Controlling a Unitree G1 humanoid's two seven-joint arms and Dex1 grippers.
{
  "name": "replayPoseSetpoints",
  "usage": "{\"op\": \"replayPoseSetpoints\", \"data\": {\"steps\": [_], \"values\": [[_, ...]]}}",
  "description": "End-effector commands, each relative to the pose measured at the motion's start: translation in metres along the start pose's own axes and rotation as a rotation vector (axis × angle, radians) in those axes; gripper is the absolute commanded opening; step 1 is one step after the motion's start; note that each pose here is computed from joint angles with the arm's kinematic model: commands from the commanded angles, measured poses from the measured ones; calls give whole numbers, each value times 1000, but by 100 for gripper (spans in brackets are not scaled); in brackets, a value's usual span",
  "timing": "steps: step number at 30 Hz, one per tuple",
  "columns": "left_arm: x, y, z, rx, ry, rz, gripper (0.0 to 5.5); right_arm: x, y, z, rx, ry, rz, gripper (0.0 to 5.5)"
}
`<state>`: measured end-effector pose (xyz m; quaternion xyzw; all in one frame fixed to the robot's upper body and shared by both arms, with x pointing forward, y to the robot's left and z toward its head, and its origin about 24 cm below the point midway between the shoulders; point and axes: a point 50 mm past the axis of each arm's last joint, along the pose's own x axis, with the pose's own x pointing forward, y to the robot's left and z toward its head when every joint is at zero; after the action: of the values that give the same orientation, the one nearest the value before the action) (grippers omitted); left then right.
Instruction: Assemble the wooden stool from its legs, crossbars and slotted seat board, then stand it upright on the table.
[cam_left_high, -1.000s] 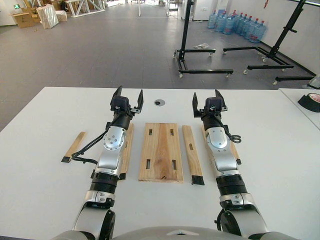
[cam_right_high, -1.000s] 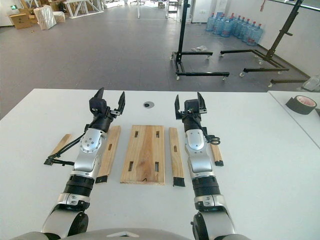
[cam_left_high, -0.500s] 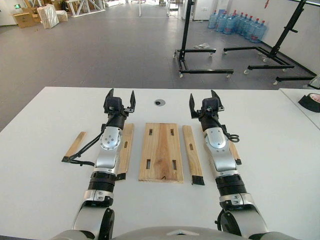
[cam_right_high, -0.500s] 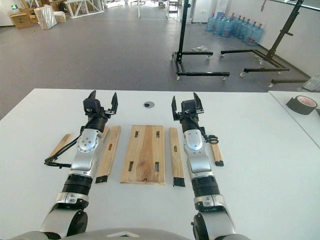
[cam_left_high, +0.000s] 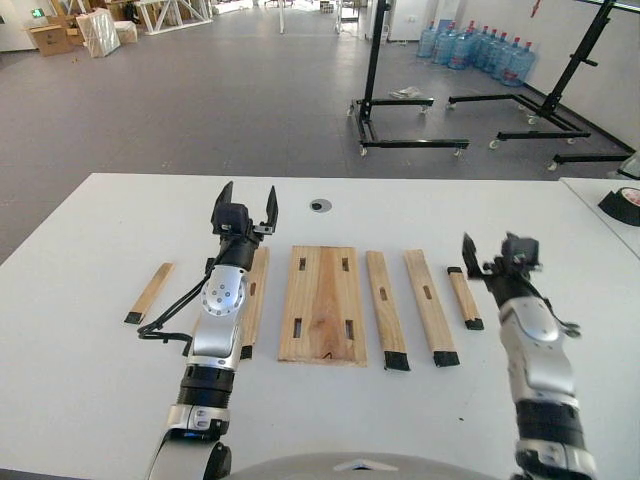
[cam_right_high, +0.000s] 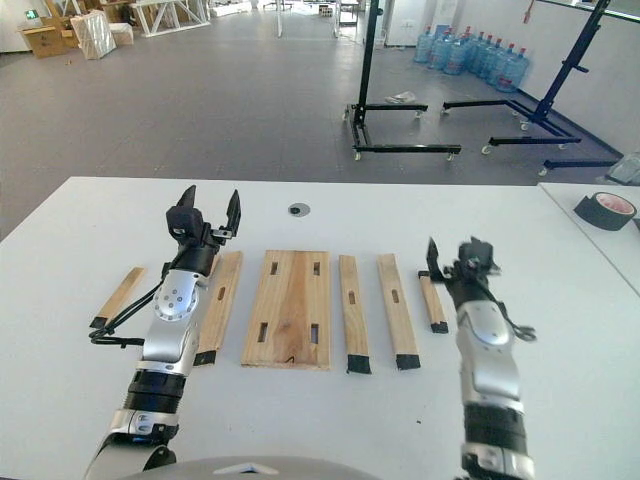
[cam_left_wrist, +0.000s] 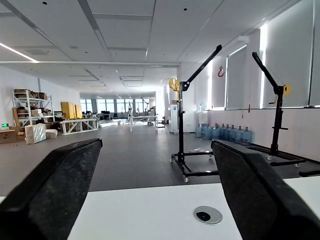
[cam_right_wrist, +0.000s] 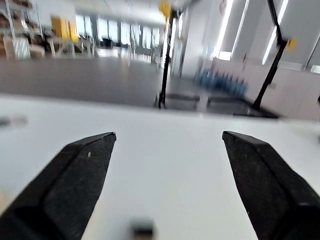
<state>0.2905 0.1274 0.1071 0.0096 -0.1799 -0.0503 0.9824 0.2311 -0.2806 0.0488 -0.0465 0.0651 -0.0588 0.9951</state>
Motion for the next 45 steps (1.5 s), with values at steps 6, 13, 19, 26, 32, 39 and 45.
{"op": "replayPoseSetpoints", "data": {"steps": [6,13,19,26,32,39,45], "values": [[-7,-1,3,-16,23,27,402,-51,15,-55,58,266,87,394],[-12,3,7,-21,17,37,402,-44,1,-43,-32,188,0,394],[-12,4,8,-17,19,45,402,-30,-17,-26,-100,143,-16,394],[-14,6,6,-8,27,54,402,-15,0,10,-93,21,84,394],[-11,5,6,-13,26,47,402,-17,17,-12,114,174,158,394],[-9,5,8,-16,18,32,404,-38,13,-61,40,440,130,334],[-12,6,8,-21,22,42,404,-46,9,-70,106,559,143,218]]}}
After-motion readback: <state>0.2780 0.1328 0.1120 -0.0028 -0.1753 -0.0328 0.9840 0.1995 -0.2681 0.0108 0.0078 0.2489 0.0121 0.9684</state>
